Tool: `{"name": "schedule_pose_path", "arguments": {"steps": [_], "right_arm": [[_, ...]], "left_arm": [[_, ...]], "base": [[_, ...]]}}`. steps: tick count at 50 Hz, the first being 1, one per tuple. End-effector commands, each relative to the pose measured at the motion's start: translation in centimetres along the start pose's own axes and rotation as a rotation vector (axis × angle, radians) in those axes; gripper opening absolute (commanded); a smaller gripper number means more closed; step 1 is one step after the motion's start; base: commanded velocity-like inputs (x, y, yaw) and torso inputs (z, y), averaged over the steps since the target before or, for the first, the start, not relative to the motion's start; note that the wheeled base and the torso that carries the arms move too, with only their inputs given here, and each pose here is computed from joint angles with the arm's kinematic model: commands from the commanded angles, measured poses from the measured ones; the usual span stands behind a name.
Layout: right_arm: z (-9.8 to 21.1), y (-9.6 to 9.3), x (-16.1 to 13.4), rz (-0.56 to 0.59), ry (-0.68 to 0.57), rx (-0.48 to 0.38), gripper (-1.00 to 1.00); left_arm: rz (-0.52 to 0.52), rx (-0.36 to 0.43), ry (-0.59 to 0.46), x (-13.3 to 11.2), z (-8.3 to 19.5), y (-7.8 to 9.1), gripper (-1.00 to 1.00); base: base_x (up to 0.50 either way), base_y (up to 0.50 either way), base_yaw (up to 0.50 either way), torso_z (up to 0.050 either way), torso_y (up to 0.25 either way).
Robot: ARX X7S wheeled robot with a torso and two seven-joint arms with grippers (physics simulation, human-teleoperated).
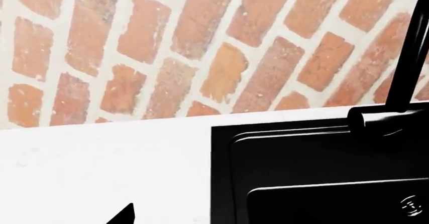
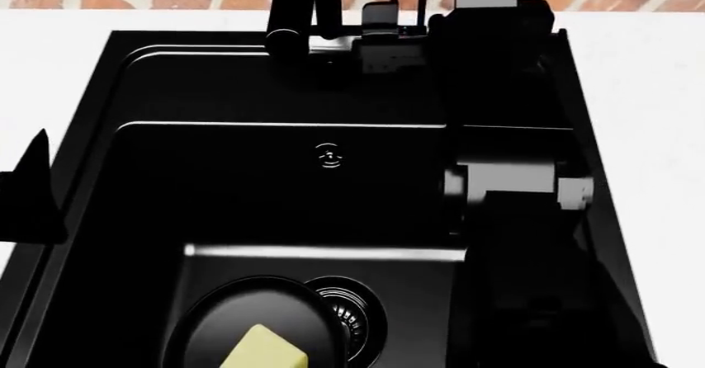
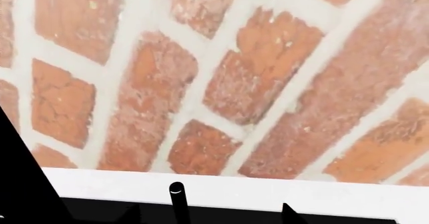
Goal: Pick the pan and sponge and place them into the sink. Then turn on the water.
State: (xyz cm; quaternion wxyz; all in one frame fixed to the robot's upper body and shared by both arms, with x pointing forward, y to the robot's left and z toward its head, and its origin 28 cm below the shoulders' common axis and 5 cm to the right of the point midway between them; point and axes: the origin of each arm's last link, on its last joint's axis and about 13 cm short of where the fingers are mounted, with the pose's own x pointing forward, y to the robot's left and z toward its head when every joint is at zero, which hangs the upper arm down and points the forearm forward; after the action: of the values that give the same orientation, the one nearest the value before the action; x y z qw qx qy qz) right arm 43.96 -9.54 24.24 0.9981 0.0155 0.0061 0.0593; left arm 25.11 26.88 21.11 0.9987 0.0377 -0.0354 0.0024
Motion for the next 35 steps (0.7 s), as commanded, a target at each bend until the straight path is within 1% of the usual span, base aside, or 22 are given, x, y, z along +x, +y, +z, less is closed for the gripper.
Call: {"name": "schedule_pose_path", "arguments": {"steps": [1, 9, 16, 22, 24, 35], "right_arm": [[0.54, -0.02, 0.04, -0.005, -0.015, 0.0, 1.0], [0.62, -0.16, 0.01, -0.025, -0.009, -0.012, 1.0], [0.51, -0.59, -0.13, -0.104, 0.032, -0.012, 1.0], [0.44, -0.52, -0.15, -0.105, 0.041, -0.008, 1.0], [0.49, -0.57, -0.15, -0.108, 0.039, -0.002, 1.0], [0.44, -1.01, -0.2, -0.128, 0.034, 0.008, 1.0]], "left_arm": [[0.001, -0.013, 0.002, -0.07, 0.01, 0.06, 1.0], [0.005, -0.015, 0.002, -0.12, -0.01, 0.12, 1.0], [0.01, -0.018, 0.003, -0.25, 0.04, 0.28, 1.0], [0.022, -0.021, 0.003, -0.61, -0.02, 0.6, 1.0], [0.019, -0.022, 0.004, -0.47, -0.08, 0.38, 1.0], [0.019, -0.019, 0.005, -0.26, -0.01, 0.34, 1.0]], "base": [[0.0, 0.0, 0.0, 0.0, 0.0], [0.0, 0.0, 0.0, 0.0, 0.0], [0.0, 0.0, 0.0, 0.0, 0.0], [0.0, 0.0, 0.0, 0.0, 0.0], [0.0, 0.0, 0.0, 0.0, 0.0], [0.0, 0.0, 0.0, 0.0, 0.0]]}}
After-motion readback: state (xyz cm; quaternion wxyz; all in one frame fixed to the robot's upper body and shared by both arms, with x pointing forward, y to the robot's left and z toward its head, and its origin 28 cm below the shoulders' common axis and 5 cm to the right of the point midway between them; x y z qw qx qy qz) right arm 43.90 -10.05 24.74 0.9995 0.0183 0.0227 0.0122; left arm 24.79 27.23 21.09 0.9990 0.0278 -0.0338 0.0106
